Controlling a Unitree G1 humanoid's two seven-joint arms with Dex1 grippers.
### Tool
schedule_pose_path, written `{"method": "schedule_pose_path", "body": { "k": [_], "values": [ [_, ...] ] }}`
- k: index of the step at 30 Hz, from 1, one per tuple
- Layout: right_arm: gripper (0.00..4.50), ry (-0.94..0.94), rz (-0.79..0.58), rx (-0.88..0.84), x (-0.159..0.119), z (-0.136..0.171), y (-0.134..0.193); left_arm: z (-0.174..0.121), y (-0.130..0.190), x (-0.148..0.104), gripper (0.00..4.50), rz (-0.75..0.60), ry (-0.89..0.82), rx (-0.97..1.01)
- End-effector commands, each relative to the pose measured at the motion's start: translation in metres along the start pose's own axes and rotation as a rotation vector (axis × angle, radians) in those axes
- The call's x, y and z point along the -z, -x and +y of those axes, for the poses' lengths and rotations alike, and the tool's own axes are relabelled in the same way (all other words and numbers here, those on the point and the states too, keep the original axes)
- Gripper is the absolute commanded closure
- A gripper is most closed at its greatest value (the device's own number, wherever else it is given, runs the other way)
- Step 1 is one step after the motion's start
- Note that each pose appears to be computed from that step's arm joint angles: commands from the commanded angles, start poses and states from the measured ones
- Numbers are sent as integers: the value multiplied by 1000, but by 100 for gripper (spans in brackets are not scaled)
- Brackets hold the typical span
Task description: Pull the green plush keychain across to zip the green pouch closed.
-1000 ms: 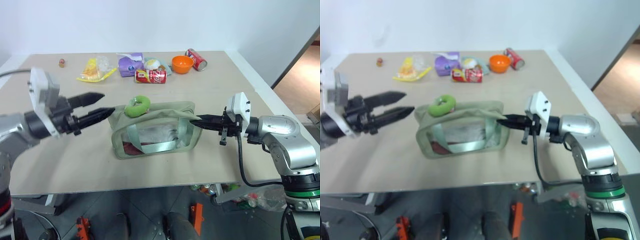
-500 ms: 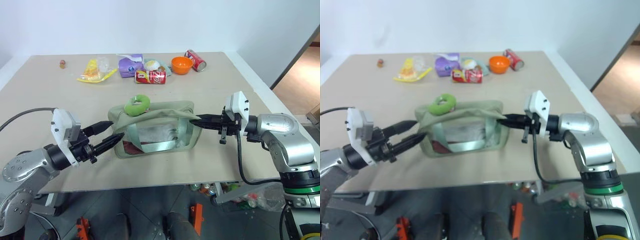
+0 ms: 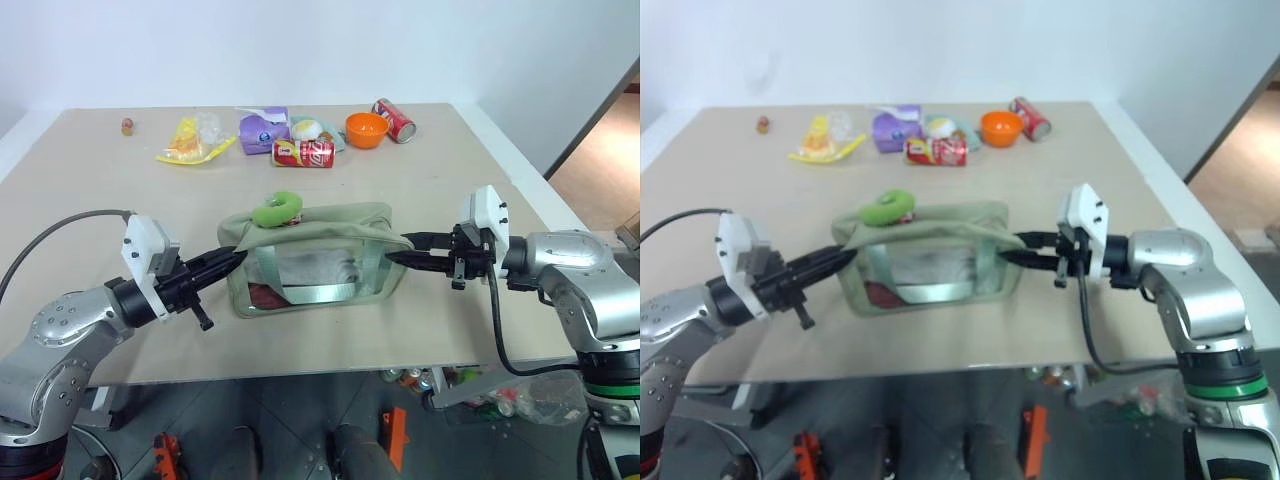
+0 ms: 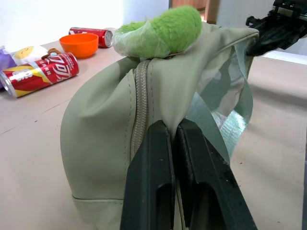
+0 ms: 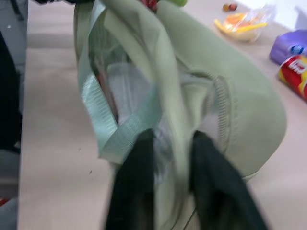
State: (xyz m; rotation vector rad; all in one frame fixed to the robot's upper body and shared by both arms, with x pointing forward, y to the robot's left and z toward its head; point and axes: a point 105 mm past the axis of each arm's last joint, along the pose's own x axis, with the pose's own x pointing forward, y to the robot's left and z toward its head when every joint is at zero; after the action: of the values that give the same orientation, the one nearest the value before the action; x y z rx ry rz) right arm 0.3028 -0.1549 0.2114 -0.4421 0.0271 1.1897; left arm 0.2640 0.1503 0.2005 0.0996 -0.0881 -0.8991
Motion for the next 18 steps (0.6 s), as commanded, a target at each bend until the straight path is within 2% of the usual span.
{"method": "schedule_pose_path", "body": {
  "k": [1,4,7,11,14,18],
  "values": [
    [208,76,-51,43,-41,-15,15,-5,-2,1,450,16,-13,37],
    [112,120,-133,44,-79,-23,10,-6,-2,3,450,21,-8,43],
    [2,142,-234,-12,-115,-19,-16,-8,-2,6,450,27,-3,49],
    [2,144,-274,-87,-129,-7,-57,-13,-6,8,450,25,7,68],
    [2,159,-248,-119,-125,-2,-82,-17,-9,8,450,22,8,82],
    [2,147,-229,-173,-118,4,-100,-16,-11,6,450,6,3,64]
  ]
}}
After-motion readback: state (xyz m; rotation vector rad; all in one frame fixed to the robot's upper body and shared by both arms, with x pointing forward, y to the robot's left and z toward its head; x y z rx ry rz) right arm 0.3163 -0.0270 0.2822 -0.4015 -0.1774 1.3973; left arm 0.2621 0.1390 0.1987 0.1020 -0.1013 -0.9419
